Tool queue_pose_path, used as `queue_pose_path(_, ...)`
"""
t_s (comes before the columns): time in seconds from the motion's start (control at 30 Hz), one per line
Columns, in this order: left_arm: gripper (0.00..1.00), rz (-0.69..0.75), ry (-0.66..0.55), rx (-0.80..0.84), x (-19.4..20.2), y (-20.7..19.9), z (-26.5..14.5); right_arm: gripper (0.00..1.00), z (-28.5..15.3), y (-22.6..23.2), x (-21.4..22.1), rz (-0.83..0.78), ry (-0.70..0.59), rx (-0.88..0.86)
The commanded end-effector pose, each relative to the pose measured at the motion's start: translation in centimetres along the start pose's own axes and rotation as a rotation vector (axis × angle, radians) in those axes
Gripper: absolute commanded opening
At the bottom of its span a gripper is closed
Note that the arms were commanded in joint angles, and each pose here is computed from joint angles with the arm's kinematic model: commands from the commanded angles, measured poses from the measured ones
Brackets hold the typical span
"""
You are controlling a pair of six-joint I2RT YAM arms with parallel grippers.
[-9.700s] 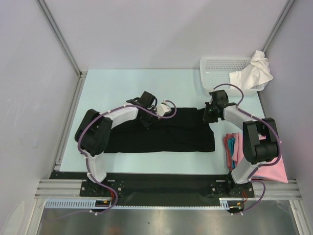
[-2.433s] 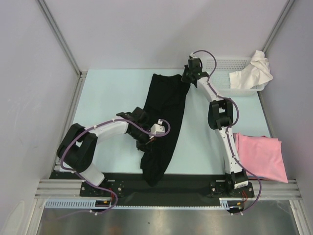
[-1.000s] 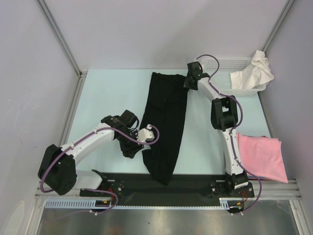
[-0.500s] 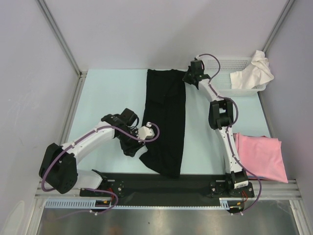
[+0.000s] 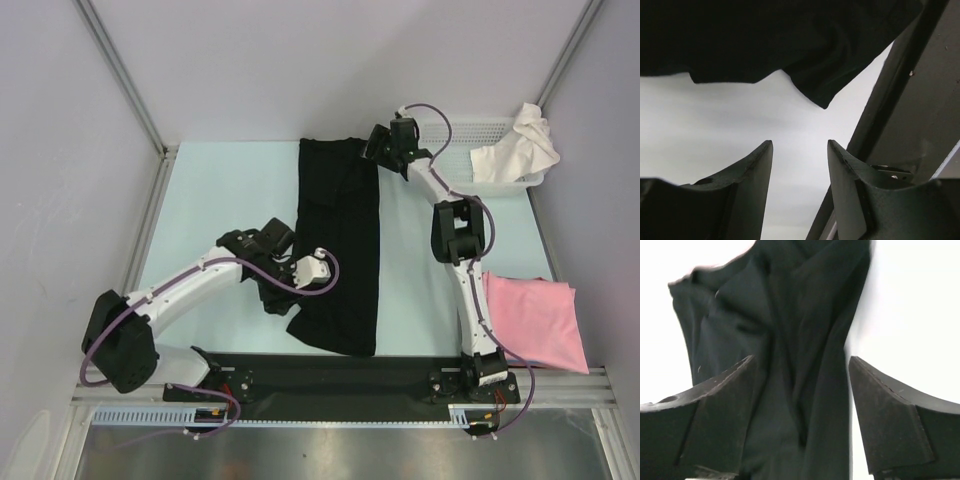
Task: Fold and stack the t-shirts
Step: Fold the tshirt
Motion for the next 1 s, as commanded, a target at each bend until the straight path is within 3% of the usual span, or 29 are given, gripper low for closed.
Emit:
queue_pose_path(0.0,0.53,0.116,-0.032,-0.088,-1.8,0.2,-2.8,0.81,-8.3,8.3,-5.2,-0.097,-0.112,-0.104)
queue_pose_path(0.13,0.54,0.403,0.004,-0.152,0.1,-0.5,-4.1,0.83,-13.9,9.7,-5.7,-0.129,-0.136,-0.022)
queue_pose_path(0.27,0.59,0.871,0.000,-0.233,1.0,-1.5,-3.6,0.82,-19.1,9.8,-2.5,-0.151,-0.070,-0.030)
queue_pose_path(0.3,0.59,0.930,0.003,-0.222,1.5,-2.0,-2.3,0.81,-21.7,10.8,-2.4,-0.158,-0.079,-0.057)
queue_pose_path(0.37,0.60,1.055,-0.050,-0.320,-0.4,-1.6,-1.2,0.80,-23.2,7.9,2.4,-0.161,0.059,0.003)
queue_pose_path(0.4,0.60,1.069,-0.049,-0.309,-0.1,-1.8,0.2,0.79,-26.1,8.0,3.1,-0.161,0.066,-0.023)
queue_pose_path(0.43,0.60,1.088,-0.069,-0.343,-0.9,-1.5,0.7,0.78,-26.6,5.0,6.9,-0.150,0.155,0.040)
queue_pose_path(0.6,0.61,1.038,-0.111,-0.261,-2.0,-2.4,4.4,0.72,-34.1,-1.8,15.1,-0.175,0.349,0.197)
queue_pose_path(0.8,0.61,1.087,-0.081,-0.150,-0.6,-4.1,6.8,0.63,-39.9,-3.4,22.8,-0.178,0.581,0.143)
queue_pose_path(0.97,0.60,1.079,-0.043,-0.128,0.1,-4.1,7.7,0.62,-42.0,-4.6,27.1,-0.228,0.717,0.158)
Point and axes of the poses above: each gripper's point midway between its finger pads, its own z axis out along the fingers, its own y axis along the line the jaws close on, x = y × z, the point moved 7 cm from there along -z, back along the fingers, and after that the axes turned 15 degrees about z, right-handed, at the moved point
